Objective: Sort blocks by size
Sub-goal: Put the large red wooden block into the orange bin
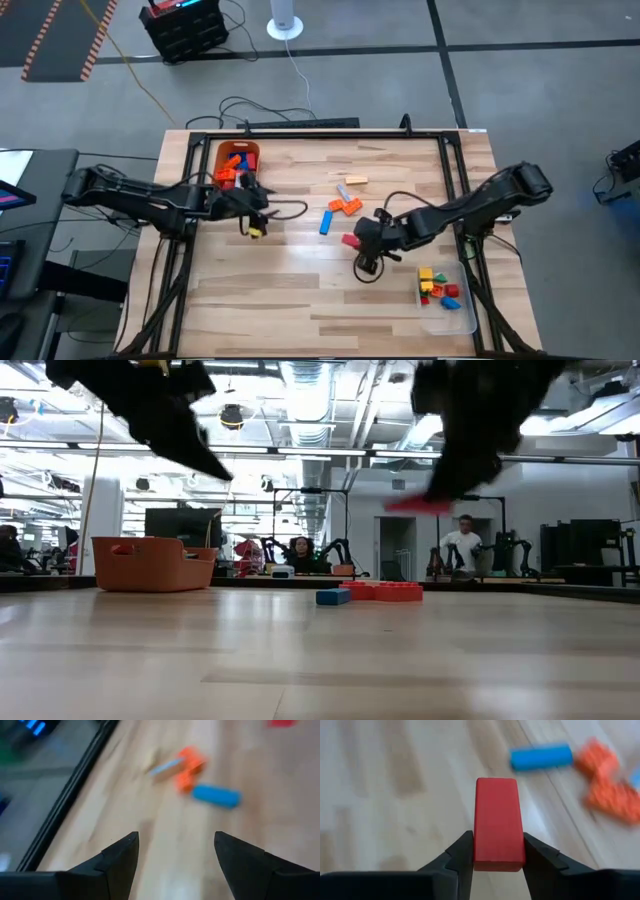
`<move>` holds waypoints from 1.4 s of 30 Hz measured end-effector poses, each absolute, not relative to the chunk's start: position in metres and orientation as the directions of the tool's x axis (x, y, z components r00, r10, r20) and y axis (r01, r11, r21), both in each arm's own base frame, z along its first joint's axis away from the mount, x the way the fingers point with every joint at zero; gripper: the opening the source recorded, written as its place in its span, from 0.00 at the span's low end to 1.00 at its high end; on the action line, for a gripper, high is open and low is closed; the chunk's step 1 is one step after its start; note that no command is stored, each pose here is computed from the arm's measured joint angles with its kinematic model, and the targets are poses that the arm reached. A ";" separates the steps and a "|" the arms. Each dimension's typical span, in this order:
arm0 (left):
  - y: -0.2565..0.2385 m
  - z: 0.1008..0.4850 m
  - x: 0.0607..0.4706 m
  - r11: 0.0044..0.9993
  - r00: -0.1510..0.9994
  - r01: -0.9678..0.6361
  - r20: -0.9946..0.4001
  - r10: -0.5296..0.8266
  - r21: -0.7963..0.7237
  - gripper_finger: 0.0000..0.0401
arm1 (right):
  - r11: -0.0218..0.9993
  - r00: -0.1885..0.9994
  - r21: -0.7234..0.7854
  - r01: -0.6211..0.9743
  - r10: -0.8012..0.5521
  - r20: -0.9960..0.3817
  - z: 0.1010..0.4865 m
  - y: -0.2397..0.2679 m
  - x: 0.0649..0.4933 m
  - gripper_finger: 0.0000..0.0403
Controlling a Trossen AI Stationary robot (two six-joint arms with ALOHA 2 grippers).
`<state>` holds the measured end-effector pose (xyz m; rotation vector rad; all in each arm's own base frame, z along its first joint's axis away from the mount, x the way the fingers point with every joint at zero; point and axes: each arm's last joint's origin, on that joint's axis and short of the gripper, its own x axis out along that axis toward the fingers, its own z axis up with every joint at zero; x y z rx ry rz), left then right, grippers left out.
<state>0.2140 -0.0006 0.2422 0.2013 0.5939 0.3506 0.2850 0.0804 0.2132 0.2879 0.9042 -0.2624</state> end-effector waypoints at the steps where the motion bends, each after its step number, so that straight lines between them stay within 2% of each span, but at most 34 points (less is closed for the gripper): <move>1: -0.005 0.243 0.218 0.935 0.803 -0.211 -0.495 0.332 0.284 0.63 | 0.937 0.630 0.149 0.315 -0.089 -0.771 0.219 0.081 0.286 0.40; 5: -0.025 0.240 0.234 0.923 0.872 -0.021 -0.445 0.205 0.384 0.63 | 0.959 0.755 0.181 0.220 -0.050 -0.653 0.233 0.084 0.297 0.40; 11: -0.054 0.218 0.260 0.799 0.900 0.159 -0.417 0.124 0.580 0.63 | 0.962 0.862 0.255 0.092 0.051 -0.503 0.234 0.082 0.323 0.40; 18: -0.073 0.208 0.280 0.683 0.946 0.108 -0.285 0.152 0.723 0.63 | 0.949 0.874 0.313 0.037 0.122 -0.471 0.214 0.068 0.346 0.40; 22: -0.082 0.202 0.282 0.638 0.952 0.135 -0.278 0.128 0.758 0.63 | 0.934 0.879 0.356 -0.018 0.185 -0.440 0.207 0.062 0.355 0.40; 30: -0.088 0.206 0.280 0.645 0.962 0.133 -0.256 0.099 0.752 0.63 | 0.920 0.893 0.384 -0.078 0.235 -0.383 0.206 0.061 0.361 0.41; 36: -0.088 0.205 0.280 0.660 0.959 0.134 -0.263 0.101 0.739 0.63 | 0.901 0.852 0.425 -0.085 0.287 -0.438 0.202 0.063 0.357 0.41; 42: -0.089 0.201 0.279 0.700 0.948 0.141 -0.299 0.108 0.700 0.63 | 0.857 0.640 0.506 -0.098 0.444 -0.627 0.200 0.086 0.327 0.41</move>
